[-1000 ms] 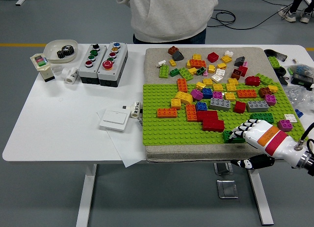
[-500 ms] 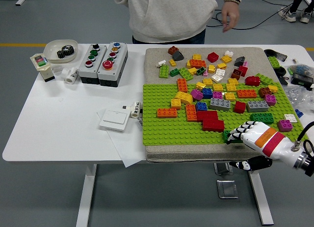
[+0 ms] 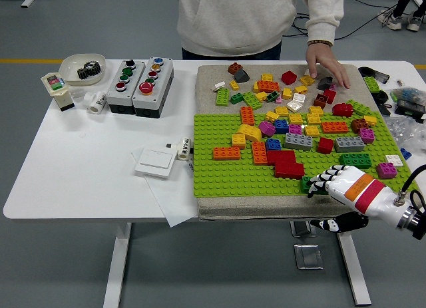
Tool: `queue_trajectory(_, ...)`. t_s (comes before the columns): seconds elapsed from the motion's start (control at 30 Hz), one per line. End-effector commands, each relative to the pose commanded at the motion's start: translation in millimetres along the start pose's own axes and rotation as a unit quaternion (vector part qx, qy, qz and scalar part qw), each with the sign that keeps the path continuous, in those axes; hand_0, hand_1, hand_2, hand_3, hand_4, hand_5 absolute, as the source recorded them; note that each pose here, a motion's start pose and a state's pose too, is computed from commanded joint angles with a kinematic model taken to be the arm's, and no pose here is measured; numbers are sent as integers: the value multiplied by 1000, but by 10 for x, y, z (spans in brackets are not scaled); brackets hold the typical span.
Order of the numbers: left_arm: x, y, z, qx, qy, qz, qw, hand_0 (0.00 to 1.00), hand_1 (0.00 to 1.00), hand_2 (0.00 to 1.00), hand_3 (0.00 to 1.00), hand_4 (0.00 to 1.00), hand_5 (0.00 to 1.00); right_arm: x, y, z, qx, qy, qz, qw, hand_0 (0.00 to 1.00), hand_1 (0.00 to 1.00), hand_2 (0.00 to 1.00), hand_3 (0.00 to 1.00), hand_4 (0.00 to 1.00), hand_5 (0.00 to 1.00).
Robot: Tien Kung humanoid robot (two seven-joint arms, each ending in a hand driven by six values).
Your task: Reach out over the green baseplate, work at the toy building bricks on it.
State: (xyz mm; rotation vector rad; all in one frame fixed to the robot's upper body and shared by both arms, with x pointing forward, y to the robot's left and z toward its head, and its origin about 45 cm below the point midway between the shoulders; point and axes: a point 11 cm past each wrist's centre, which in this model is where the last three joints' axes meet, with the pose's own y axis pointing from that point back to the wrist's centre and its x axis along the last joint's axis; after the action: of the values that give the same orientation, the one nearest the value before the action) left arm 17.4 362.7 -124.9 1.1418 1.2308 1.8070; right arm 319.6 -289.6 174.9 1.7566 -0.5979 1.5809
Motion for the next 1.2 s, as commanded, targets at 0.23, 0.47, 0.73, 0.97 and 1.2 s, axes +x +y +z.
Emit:
queue_trajectory(0.23, -3, 0, 6, -1, -1, -1, 1000, 650, 749, 764, 579, 654, 604, -36, 5, -20, 6, -1, -7, 1000, 680, 681, 724, 616, 852, 610)
queue_trajectory(0.47, -2, 0, 0, 0, -1, 0, 1000, 650, 749, 764, 577, 654, 602, -69, 7, -33, 7, -3, -11, 1000, 678, 680, 723, 616, 854, 609)
queue_trajectory(0.73, 5, 0, -17, 2, -2, 1, 1000, 651, 750, 765, 578, 654, 602, -88, 12, -30, 5, -4, -14, 1000, 673, 679, 721, 613, 857, 605)
queue_trajectory(0.97, 15, -1, -31, 4, -4, 2, 1000, 652, 750, 765, 577, 654, 602, 1, -2, -29, 4, -3, 5, 1000, 675, 679, 723, 615, 857, 603)
queue_trajectory(1.2, 25, -2, -45, 6, -5, 3, 1000, 653, 750, 765, 577, 653, 601, 121, -3, -10, 2, 0, 24, 1000, 675, 680, 723, 616, 858, 603)
